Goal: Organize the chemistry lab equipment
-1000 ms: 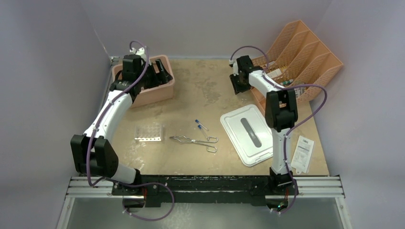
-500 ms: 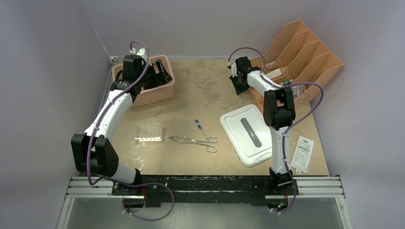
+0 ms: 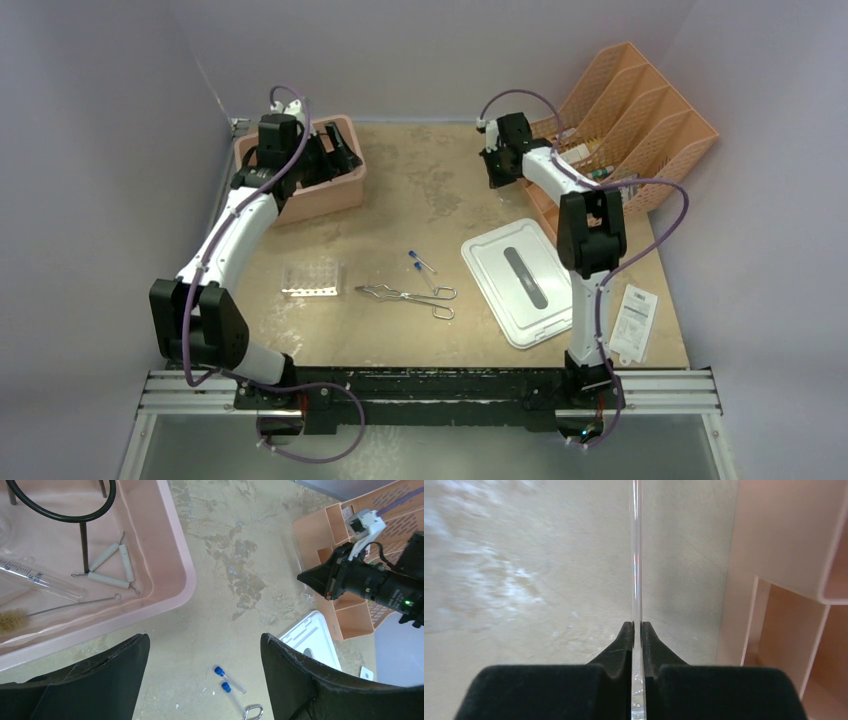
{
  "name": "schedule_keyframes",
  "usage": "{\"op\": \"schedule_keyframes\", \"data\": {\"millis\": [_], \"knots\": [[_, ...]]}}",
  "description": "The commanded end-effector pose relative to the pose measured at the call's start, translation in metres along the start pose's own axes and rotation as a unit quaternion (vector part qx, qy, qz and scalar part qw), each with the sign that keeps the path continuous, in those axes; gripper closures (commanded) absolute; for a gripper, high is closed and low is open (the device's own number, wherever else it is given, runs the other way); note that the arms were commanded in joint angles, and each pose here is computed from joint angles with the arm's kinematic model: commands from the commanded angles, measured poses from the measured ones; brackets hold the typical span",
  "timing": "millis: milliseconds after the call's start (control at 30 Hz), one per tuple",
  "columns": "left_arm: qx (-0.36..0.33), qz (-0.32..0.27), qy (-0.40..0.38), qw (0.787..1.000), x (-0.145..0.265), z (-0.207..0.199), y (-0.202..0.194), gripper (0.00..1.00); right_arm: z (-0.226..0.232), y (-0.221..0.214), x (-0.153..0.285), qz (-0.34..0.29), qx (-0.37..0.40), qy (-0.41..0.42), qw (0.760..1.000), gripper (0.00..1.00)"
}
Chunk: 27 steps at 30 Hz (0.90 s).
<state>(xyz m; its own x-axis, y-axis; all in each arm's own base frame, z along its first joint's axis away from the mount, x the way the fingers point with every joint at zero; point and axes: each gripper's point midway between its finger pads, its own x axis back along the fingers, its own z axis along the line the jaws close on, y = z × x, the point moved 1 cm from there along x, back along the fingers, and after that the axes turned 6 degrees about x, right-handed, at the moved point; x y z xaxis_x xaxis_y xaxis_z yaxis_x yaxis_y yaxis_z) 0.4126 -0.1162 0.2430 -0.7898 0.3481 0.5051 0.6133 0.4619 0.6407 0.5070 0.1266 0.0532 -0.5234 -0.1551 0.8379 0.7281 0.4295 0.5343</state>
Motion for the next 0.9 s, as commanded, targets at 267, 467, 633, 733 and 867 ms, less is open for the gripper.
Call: {"op": "schedule_keyframes", "data": {"millis": [267,467,633,733,867], "knots": [[0.103,-0.043,-0.146,0.983,-0.015,-0.065,0.031,0.16,0.059,0.106,0.117,-0.205,-0.099,0.179,0.957,1.00],[0.142,-0.047,-0.234,0.961,-0.036,-0.122,0.024,0.22,0.098,0.127,0.161,-0.257,-0.184,0.300,0.900,1.00],[0.151,-0.048,-0.284,0.946,-0.051,-0.157,0.018,0.28,0.124,0.134,0.183,-0.269,-0.197,0.355,0.873,1.00],[0.143,-0.040,-0.293,0.945,-0.060,-0.167,0.011,0.31,0.137,0.133,0.191,-0.269,-0.197,0.376,0.864,1.00],[0.125,-0.034,-0.266,0.955,-0.073,-0.164,0.003,0.32,0.149,0.134,0.200,-0.271,-0.194,0.405,0.851,1.00]]}}
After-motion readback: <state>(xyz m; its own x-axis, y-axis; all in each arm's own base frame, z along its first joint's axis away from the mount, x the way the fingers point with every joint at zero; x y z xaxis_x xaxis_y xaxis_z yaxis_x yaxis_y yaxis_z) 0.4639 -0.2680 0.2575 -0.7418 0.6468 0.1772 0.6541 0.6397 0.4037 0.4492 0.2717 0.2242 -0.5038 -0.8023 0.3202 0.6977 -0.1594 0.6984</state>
